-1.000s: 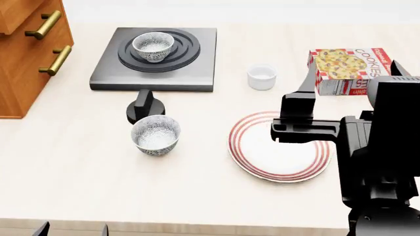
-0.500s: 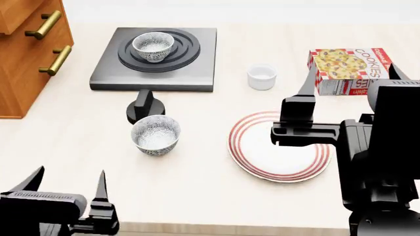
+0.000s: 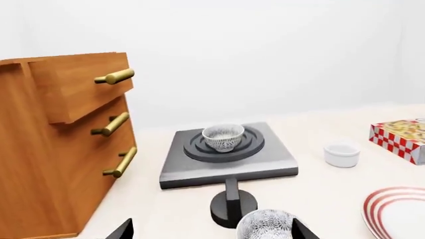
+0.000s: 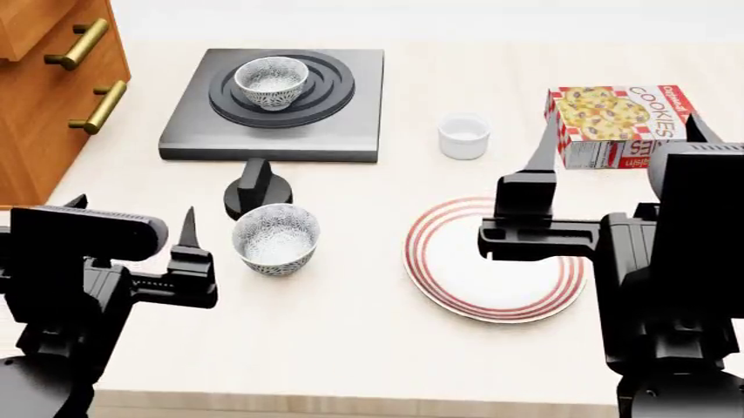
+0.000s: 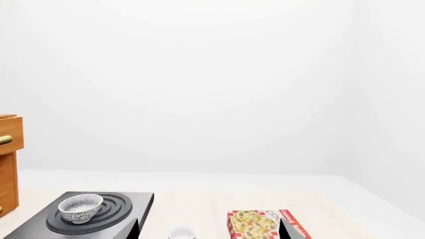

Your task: Pick the akita bowl on the stove and place it on the plate.

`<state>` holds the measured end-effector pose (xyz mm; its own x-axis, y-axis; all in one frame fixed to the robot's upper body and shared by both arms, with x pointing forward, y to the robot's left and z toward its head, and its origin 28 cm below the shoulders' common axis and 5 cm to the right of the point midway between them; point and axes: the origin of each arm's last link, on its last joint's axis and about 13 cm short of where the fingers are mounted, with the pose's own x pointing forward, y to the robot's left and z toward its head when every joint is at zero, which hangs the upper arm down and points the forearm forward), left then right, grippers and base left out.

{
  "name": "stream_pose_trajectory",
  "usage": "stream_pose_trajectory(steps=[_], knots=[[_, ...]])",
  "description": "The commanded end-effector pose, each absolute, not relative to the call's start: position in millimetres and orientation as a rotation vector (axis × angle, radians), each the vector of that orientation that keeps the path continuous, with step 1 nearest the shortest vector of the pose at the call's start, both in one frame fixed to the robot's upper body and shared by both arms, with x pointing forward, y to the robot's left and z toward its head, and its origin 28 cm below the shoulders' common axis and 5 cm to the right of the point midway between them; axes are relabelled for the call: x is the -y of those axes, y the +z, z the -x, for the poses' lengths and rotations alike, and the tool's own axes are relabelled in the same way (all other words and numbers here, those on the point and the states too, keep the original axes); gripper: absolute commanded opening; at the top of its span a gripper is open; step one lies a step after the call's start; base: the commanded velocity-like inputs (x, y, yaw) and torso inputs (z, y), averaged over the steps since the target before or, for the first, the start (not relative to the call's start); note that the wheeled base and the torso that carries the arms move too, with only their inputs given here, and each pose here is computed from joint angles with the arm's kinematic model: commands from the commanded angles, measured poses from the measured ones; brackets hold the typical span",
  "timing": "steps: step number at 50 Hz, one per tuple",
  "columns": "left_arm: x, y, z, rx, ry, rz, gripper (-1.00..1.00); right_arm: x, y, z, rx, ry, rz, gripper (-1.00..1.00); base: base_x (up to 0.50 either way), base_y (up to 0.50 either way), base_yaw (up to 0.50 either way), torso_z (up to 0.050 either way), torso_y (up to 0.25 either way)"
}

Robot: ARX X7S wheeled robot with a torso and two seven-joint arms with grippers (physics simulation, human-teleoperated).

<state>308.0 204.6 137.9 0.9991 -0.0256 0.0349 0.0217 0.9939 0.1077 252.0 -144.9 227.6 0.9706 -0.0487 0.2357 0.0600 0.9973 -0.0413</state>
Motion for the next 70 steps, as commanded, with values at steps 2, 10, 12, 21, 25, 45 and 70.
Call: stream_pose_trajectory(steps=[2,10,12,21,25,45,70], knots=[[-201,147,-332,-0.017,-0.021,-0.075,1.00,145,228,-252,0.236,-0.051,0.051,1.00,0.00,0.00,0.00,0.000,0.000],[-201,157,-341,-0.026,-0.008,-0.029,1.00,145,228,-252,0.239,-0.043,0.047,1.00,0.00,0.00,0.00,0.000,0.000],[-201,155,-342,-0.026,-0.005,-0.030,1.00,145,228,-253,0.240,-0.043,0.044,1.00,0.00,0.00,0.00,0.000,0.000],[-201,158,-342,-0.019,-0.009,-0.007,1.00,144,227,-253,0.234,-0.034,0.036,1.00,0.00,-0.01,0.00,0.000,0.000],[-201,159,-342,-0.016,-0.011,-0.006,1.00,144,227,-253,0.232,-0.034,0.032,1.00,0.00,-0.09,0.00,0.000,0.000],[-201,161,-342,-0.011,-0.017,-0.011,1.00,144,228,-252,0.234,-0.031,0.027,1.00,0.00,-0.26,0.00,0.000,0.000],[-201,161,-342,-0.013,-0.018,-0.016,1.00,144,229,-252,0.235,-0.034,0.025,1.00,0.00,-0.25,0.00,0.000,0.000]])
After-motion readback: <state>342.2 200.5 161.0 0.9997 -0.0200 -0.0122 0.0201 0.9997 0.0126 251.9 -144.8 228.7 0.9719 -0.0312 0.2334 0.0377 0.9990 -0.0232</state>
